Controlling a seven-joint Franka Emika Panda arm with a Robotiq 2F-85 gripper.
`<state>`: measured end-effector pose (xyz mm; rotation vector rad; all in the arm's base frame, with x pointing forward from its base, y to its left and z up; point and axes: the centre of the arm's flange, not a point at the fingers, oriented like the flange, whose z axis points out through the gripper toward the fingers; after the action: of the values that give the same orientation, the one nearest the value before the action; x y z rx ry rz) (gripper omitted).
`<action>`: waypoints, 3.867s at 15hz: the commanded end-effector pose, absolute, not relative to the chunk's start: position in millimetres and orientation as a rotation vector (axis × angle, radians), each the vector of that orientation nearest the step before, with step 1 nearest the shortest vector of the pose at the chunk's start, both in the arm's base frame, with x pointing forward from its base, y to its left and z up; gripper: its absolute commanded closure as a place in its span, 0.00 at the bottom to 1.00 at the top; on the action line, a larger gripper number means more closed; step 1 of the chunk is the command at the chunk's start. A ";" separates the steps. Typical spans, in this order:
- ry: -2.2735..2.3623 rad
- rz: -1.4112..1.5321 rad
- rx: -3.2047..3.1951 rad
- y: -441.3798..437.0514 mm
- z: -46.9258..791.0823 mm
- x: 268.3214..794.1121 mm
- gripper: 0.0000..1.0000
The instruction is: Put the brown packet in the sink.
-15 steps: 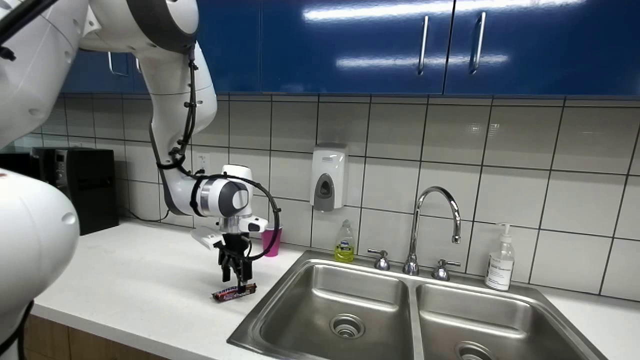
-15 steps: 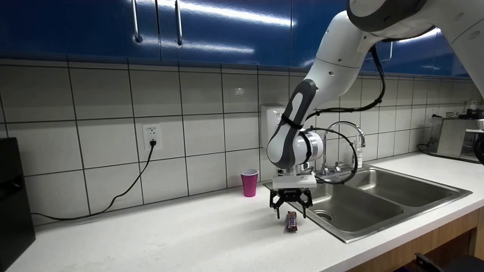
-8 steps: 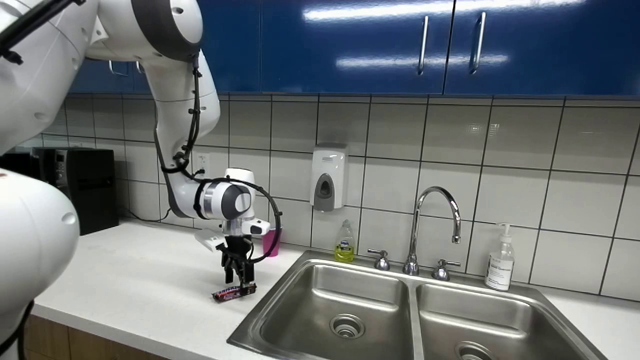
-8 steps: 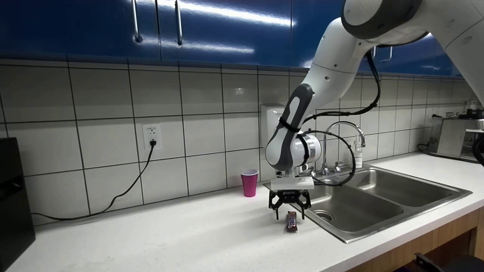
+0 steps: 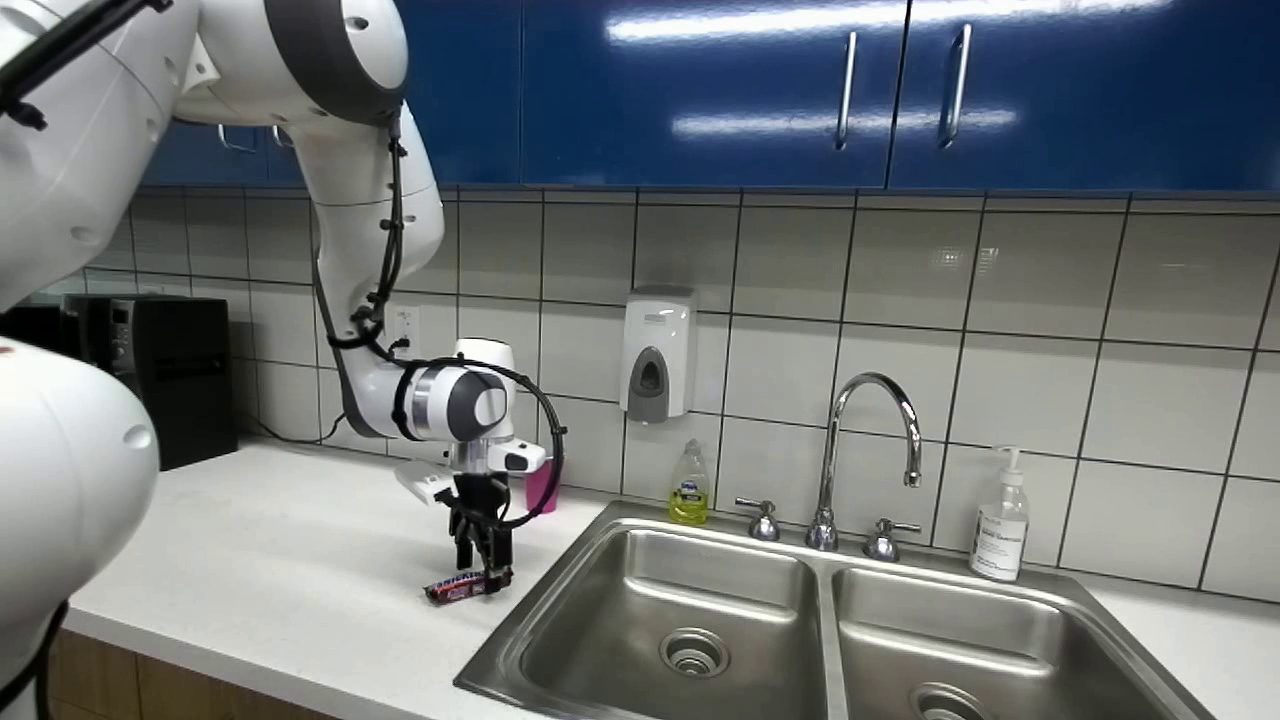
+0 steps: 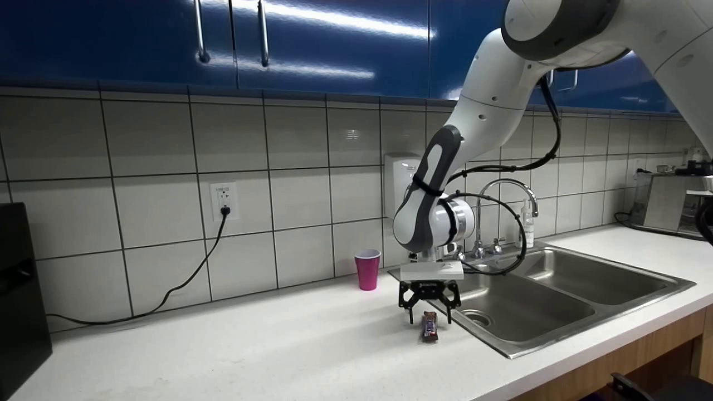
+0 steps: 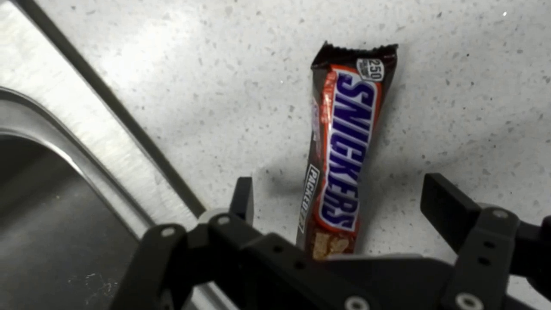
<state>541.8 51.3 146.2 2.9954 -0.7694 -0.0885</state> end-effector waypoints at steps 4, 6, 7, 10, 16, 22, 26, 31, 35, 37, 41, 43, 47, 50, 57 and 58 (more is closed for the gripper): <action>-0.805 -0.122 2.983 49.8 146.2 545.8 0.37; -0.796 -0.123 2.986 50.7 146.0 545.6 0.54; -0.793 -0.123 2.986 50.9 146.0 545.3 0.61; -0.786 -0.116 2.991 52.0 147.9 546.4 0.85; -0.777 -0.120 2.993 50.4 150.2 545.4 0.93; -0.730 -0.066 2.999 56.7 174.5 541.0 0.94; -0.700 -0.022 3.012 58.3 194.6 539.9 0.94; -0.499 -0.014 3.065 39.5 204.5 543.6 0.94; -0.304 0.040 3.063 10.0 205.8 543.3 0.94; -0.253 0.065 3.068 -7.6 206.2 542.6 0.94; -0.256 0.096 3.077 -45.6 207.6 540.4 0.94; -0.278 0.107 3.079 -66.3 207.1 539.3 0.94; -0.360 0.128 3.085 -111.3 203.0 535.5 0.94; -0.428 0.128 3.077 -145.0 195.1 534.0 0.94; -0.527 0.105 3.057 -209.7 140.6 543.1 0.94; -0.531 0.100 3.057 -216.1 131.4 545.7 0.94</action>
<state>525.9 -192.8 158.6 3.0458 -0.5363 0.0824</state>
